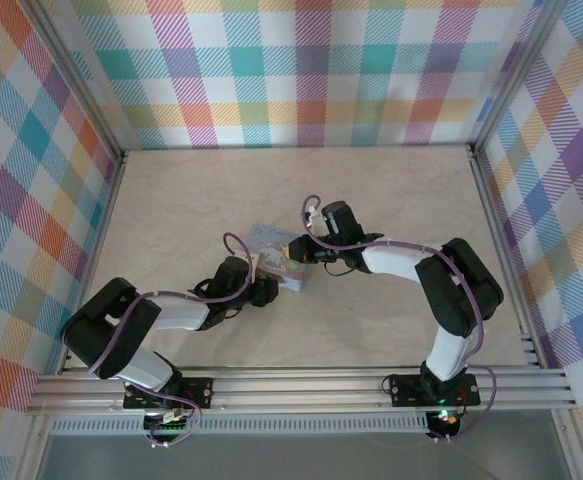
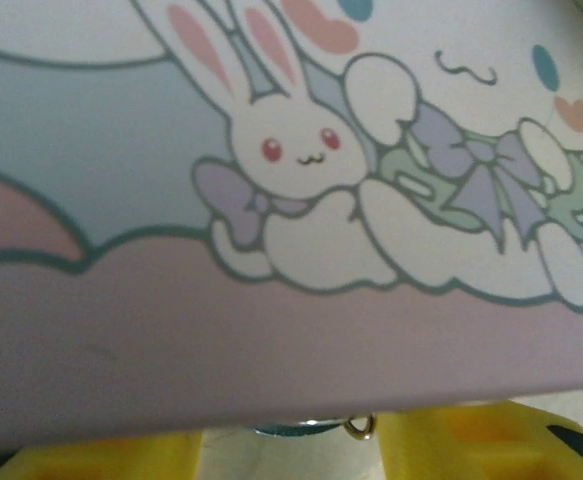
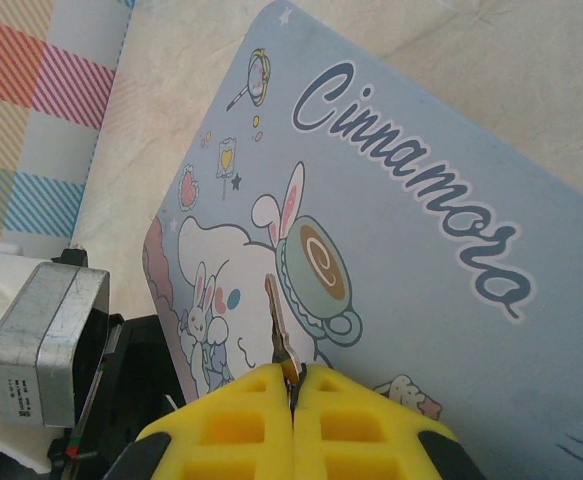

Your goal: Unlock the padlock with the key

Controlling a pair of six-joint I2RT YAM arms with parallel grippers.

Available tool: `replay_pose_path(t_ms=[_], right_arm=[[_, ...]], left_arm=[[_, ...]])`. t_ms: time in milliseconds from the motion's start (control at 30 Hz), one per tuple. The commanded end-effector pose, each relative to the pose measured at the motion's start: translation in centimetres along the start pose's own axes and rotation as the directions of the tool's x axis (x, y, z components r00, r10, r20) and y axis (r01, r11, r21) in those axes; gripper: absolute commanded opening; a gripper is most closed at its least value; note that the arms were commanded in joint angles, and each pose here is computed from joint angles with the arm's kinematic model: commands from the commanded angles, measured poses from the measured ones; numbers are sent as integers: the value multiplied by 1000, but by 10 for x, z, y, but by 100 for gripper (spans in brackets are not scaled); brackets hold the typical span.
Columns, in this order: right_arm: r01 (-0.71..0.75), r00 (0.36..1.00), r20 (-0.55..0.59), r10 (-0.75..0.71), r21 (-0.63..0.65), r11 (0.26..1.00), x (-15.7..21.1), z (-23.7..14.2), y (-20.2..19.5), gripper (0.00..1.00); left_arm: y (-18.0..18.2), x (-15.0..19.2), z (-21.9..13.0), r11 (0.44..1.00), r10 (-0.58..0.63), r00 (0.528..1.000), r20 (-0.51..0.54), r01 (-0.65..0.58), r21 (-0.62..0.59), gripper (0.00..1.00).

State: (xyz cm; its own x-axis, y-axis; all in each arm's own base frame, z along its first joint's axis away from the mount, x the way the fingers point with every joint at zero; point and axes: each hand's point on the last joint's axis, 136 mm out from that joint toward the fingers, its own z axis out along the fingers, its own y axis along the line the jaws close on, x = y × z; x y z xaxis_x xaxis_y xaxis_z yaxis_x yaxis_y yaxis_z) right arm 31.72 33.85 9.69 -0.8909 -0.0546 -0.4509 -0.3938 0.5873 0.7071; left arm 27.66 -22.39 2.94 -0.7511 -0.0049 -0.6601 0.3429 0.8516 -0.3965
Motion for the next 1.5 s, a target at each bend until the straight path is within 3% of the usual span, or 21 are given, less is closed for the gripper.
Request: replay_pose_path(t_ms=[0,633,1467], right_arm=[[-69,990,-116,85,131,989,46,5,-40,0],[-70,990,-113,83,117,991,45,5,-37,0],[-72,990,-117,84,103,992,46,5,-35,0]], left_arm=[[-21,-12,7,998,7,999,33,-10,67,45],[-40,-23,9,994,-37,996,82,28,106,34],[-19,-41,-1,983,-182,961,210,180,31,34]])
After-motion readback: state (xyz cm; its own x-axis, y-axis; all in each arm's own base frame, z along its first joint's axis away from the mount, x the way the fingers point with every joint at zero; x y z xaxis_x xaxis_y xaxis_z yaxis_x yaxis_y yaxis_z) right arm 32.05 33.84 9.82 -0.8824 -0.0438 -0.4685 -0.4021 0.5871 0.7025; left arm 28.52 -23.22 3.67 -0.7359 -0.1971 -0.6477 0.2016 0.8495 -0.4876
